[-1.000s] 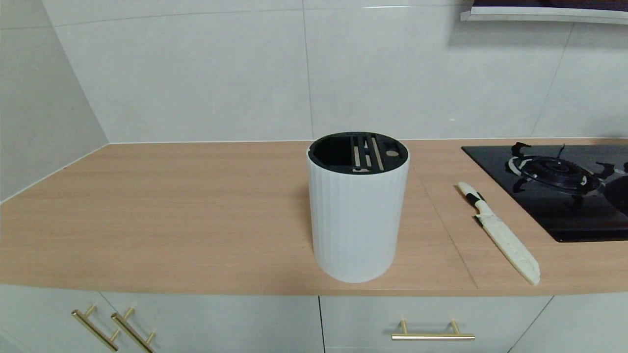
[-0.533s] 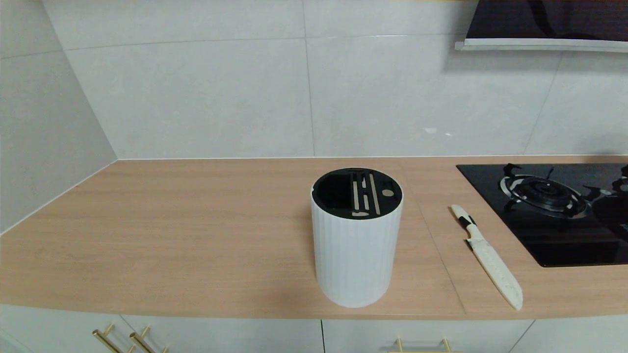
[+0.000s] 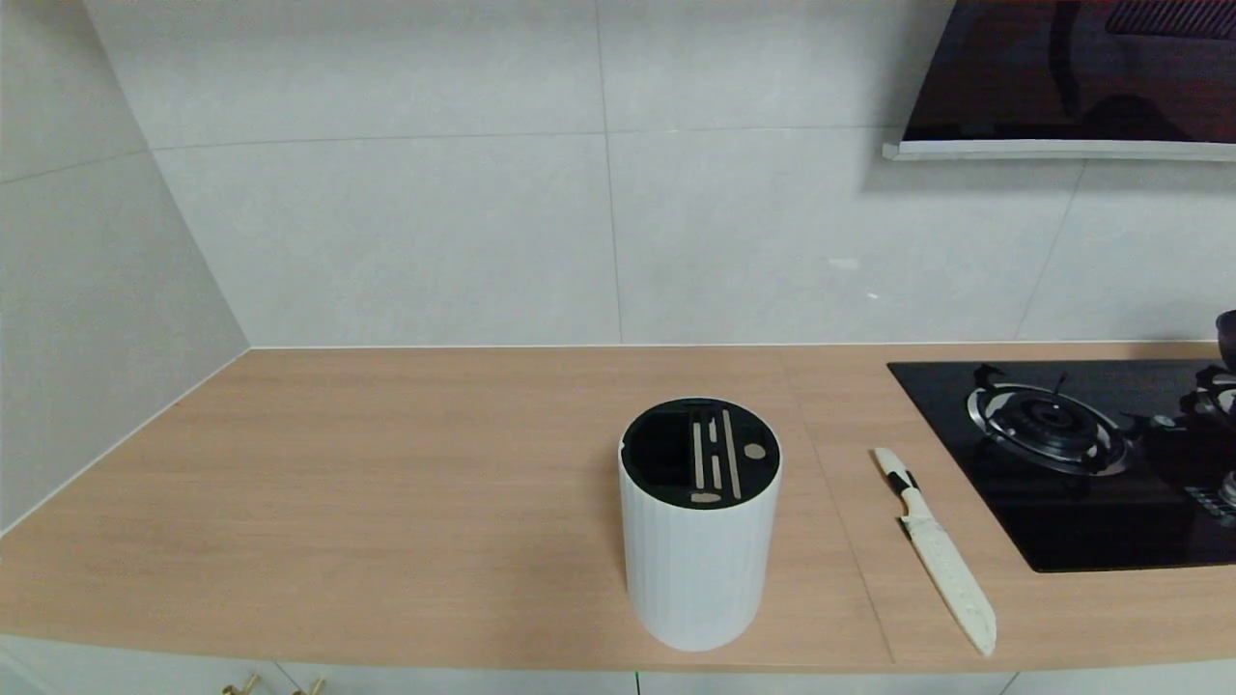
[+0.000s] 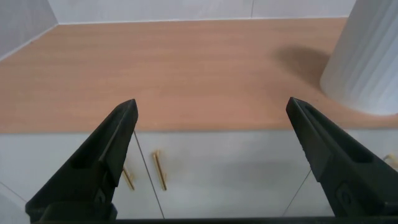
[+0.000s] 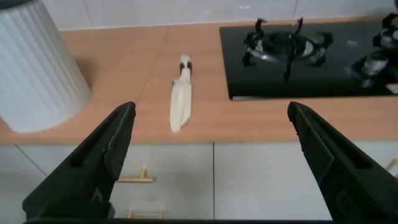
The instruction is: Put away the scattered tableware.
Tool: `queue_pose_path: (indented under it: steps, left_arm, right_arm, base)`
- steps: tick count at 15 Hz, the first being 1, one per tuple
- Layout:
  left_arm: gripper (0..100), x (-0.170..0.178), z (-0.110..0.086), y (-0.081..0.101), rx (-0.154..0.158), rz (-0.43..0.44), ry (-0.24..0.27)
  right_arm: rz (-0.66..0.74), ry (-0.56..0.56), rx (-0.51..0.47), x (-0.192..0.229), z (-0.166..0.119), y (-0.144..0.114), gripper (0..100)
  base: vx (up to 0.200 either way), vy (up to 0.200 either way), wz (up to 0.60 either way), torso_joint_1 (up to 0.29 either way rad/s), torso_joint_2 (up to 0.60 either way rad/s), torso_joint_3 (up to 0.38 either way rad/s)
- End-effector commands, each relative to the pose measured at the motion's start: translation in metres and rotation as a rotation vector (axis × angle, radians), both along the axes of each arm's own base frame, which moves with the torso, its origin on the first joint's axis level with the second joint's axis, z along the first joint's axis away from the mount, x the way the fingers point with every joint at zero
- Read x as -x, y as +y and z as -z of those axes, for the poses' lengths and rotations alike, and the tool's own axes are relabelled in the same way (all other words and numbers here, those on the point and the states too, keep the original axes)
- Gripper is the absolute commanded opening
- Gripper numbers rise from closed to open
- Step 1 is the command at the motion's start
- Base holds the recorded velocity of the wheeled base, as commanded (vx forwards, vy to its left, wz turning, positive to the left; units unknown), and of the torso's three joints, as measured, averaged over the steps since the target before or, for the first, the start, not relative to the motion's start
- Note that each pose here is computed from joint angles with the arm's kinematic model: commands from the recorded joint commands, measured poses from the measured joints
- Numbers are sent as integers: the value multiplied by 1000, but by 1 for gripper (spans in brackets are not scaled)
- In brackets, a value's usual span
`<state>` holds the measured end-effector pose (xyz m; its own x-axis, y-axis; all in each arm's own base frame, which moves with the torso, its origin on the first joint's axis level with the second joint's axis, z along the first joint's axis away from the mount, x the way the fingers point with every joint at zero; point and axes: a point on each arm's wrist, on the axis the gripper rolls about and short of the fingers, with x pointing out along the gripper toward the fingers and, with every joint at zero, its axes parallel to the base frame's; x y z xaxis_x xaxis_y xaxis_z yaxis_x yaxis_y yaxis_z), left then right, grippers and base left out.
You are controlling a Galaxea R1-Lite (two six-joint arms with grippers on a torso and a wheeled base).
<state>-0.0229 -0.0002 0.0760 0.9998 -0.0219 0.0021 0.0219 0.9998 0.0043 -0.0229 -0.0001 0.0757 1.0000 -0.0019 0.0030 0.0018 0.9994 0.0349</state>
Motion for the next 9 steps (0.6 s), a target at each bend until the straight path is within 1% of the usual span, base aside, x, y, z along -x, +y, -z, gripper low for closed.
queue_pose_path:
  steps: [1, 5, 6, 9]
  left_arm:
    - [100, 0, 0, 0, 0, 0, 2]
    - [100, 0, 0, 0, 0, 0, 2]
    - [100, 0, 0, 0, 0, 0, 4]
    - [100, 0, 0, 0, 0, 0, 2]
  right_arm:
    - [0, 0, 0, 0, 0, 0, 100]
    - [1, 1, 0, 0, 0, 0, 100]
    - [1, 1, 0, 0, 0, 0, 100]
    - [0, 1, 1, 0, 0, 0, 100]
  base:
    - [0, 0, 0, 237, -500, -261]
    - [0, 0, 0, 200, -409, -217]
    - [0, 0, 0, 76, -159, -80]
    - [0, 0, 0, 0, 0, 0]
